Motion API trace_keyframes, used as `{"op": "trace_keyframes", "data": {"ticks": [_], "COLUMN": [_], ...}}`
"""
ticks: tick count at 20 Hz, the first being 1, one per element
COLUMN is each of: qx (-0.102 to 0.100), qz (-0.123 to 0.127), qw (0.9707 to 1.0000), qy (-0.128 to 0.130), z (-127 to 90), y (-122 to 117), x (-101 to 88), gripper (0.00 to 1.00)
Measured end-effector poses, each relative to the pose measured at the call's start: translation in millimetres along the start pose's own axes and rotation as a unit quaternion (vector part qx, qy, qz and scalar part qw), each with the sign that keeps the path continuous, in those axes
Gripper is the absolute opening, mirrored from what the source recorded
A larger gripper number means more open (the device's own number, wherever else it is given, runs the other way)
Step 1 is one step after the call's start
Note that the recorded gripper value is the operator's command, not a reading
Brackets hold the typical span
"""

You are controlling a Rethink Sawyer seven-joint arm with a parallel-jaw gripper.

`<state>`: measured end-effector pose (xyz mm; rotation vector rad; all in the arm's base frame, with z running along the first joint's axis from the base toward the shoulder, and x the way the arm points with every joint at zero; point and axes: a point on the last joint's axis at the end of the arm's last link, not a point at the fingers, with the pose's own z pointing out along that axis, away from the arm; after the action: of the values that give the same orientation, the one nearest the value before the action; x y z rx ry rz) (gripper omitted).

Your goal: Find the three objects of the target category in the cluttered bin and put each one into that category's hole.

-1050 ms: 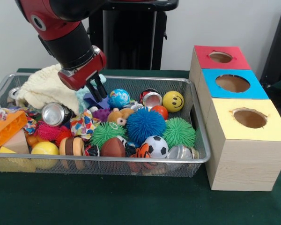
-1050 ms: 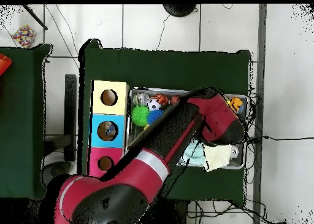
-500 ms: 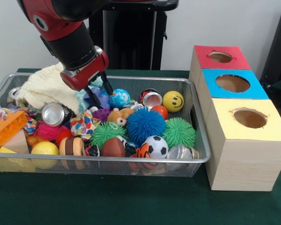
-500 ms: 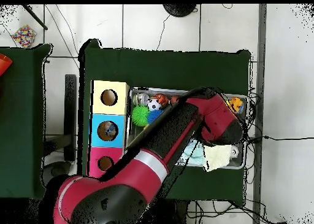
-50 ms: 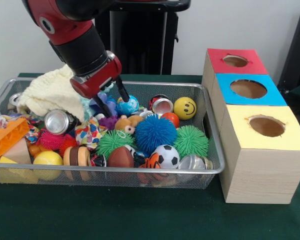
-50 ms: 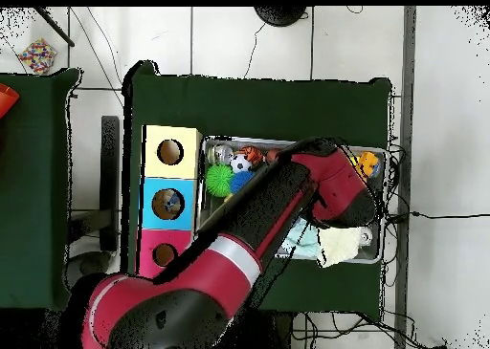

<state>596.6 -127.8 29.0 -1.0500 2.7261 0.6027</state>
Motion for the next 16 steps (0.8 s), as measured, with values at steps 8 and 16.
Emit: {"op": "trace_keyframes", "data": {"ticks": [8,16], "qx": [0.031,0.044], "qz": [0.014,0.013], "qw": [0.9988,0.9977], "qy": [-0.035,-0.049], "z": [9.9,16.9], "y": [4.9,10.3], "x": [-13.7,-27.4], "gripper": [1.0,1.0]}}
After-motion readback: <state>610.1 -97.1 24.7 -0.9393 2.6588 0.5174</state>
